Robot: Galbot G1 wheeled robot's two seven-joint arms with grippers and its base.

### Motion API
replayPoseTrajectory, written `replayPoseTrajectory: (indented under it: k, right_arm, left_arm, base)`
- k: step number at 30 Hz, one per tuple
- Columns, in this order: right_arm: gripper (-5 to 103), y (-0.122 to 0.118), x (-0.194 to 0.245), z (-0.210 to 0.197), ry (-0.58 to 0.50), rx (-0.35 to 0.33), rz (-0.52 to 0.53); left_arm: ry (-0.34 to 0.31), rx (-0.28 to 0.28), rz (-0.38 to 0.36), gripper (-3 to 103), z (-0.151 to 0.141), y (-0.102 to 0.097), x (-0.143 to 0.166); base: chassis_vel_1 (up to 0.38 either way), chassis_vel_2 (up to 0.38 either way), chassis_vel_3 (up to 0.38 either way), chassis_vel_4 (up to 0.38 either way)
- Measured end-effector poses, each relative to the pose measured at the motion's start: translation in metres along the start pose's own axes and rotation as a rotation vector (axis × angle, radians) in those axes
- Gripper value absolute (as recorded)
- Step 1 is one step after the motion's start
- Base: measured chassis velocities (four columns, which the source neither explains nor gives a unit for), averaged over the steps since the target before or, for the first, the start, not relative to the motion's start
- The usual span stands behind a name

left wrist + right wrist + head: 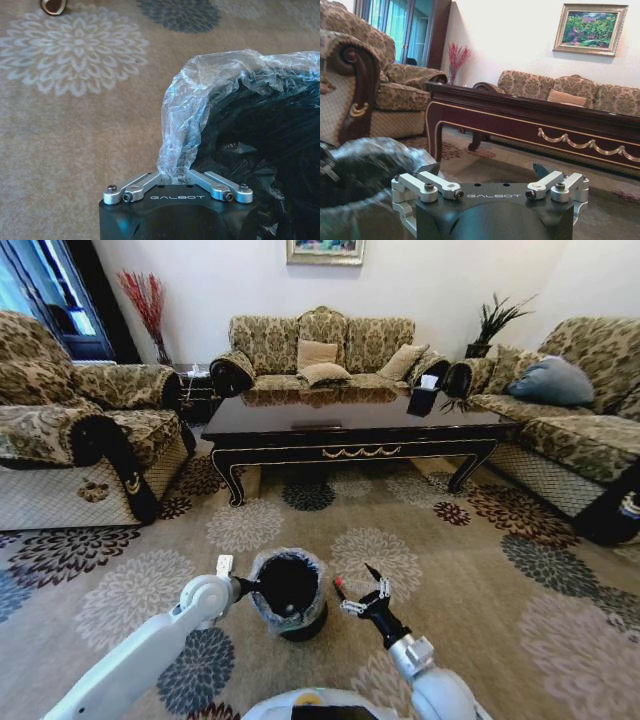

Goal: Move to the front of the table and pick up the trash from the floor, then place it into the trash bin.

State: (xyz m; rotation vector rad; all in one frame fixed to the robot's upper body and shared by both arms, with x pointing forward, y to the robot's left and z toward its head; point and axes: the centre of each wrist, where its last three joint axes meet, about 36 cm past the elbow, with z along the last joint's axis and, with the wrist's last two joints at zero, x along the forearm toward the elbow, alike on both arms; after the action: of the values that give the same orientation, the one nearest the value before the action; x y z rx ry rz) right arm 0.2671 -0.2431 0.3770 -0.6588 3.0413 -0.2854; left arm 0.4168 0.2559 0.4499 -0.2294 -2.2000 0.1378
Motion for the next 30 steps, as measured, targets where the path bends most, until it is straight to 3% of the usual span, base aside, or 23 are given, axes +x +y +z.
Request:
replayPoseTrajectory:
  k: [7,11,12,15,18,22,27,30]
  right_arm:
    - [100,-0.025,-0.01,0.031,0.059,0.052,0.022]
    - [100,-0.05,-0.015,0.063,0.104,0.183,-0.004]
    - [100,-0.05,-0.015,0.063,0.104,0.183,-0.004]
    - [100,-0.069,-0.013,0.081,0.136,0.295,-0.054]
    - [100,-0.077,-0.014,0.088,0.151,0.319,-0.07]
    - [100,-0.106,-0.02,0.118,0.222,0.391,-0.141]
    - [100,-0.121,-0.021,0.134,0.272,0.394,-0.181]
    - [100,-0.127,-0.03,0.144,0.3,0.337,-0.186]
  left_arm:
    - [-0.007,0.021,-0.027,0,-0.003,0.015,-0.001]
    - [-0.006,0.034,-0.039,0,-0.005,0.022,-0.004]
    - [-0.006,0.034,-0.039,0,-0.005,0.022,-0.004]
    - [-0.004,0.041,-0.034,0,-0.007,0.027,-0.006]
    - [-0.006,0.047,-0.035,0,-0.008,0.029,-0.006]
    - [-0.018,0.076,-0.046,0,-0.006,0.041,0.0]
    - [-0.023,0.095,-0.058,0,-0.003,0.047,0.004]
    - [-0.028,0.109,-0.063,0,0.0,0.051,0.008]
  base:
    - [0.0,0.0,0.0,0.0]
    - [0.0,0.0,0.0,0.0]
    - [0.0,0.0,0.0,0.0]
    - [0.0,0.0,0.0,0.0]
    - [0.0,0.0,0.0,0.0]
    - [0.0,0.0,0.0,0.0]
    - [0.0,0.0,0.0,0.0]
    - [0.0,0.0,0.0,0.0]
